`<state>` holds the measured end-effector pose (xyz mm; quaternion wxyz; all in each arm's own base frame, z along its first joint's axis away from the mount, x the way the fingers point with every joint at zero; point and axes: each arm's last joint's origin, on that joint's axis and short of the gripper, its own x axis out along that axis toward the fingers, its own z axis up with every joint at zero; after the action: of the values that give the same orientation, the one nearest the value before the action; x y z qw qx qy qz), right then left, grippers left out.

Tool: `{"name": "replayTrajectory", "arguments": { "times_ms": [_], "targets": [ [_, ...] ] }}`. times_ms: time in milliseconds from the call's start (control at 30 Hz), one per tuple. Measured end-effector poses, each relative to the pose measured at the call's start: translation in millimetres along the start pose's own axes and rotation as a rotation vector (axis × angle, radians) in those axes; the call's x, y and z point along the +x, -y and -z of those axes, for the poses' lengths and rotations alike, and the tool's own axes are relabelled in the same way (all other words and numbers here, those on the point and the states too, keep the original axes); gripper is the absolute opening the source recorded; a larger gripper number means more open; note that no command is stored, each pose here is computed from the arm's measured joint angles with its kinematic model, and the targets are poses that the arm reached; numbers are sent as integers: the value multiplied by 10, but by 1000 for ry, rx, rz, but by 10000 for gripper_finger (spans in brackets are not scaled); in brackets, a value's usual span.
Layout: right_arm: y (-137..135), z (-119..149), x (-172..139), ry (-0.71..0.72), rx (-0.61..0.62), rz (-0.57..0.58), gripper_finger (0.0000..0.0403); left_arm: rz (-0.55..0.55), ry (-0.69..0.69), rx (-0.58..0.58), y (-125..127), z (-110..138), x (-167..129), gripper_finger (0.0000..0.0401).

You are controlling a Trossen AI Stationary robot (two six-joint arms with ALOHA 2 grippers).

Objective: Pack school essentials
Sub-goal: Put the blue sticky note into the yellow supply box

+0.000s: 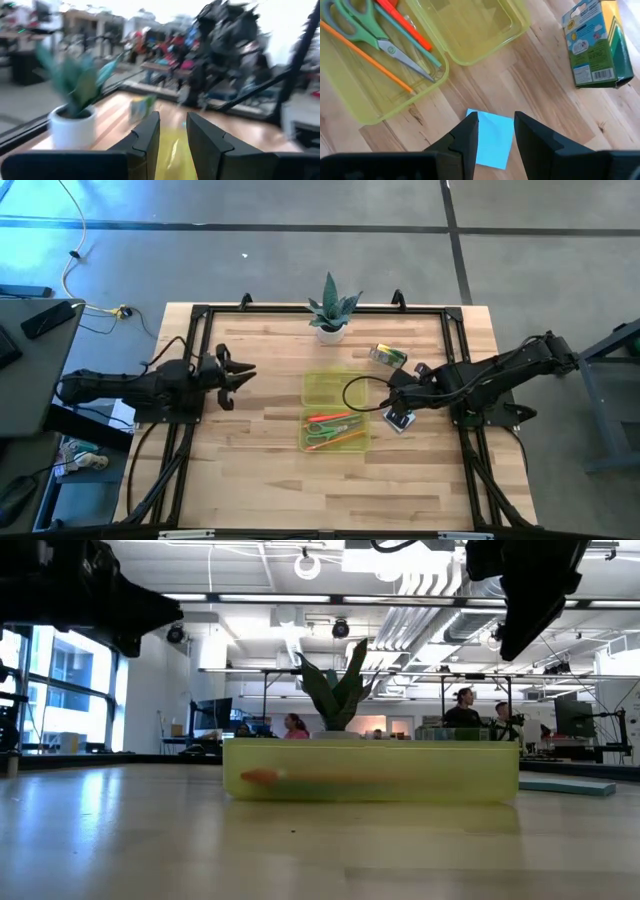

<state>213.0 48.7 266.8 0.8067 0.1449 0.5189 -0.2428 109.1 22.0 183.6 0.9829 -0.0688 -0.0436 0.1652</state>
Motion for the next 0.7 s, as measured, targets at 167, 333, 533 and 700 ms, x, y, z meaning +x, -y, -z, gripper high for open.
{"name": "replayTrajectory", "arguments": {
  "times_ms": [167, 333, 533, 700],
  "targets": [
    [-2, 2, 0, -3, 0, -3, 118, -66, -68, 26, -26, 8, -43, 85],
    [-1, 3, 0, -5, 23, -3, 118, -80, -72, 46, -46, 112, -55, 85],
    [-3, 9, 0, -22, 16, -16, 118, -98, -112, 23, -62, 200, -57, 85],
    [2, 14, 0, -27, 15, -11, 118, -73, -152, 25, -59, 235, -61, 85]
  ]
}}
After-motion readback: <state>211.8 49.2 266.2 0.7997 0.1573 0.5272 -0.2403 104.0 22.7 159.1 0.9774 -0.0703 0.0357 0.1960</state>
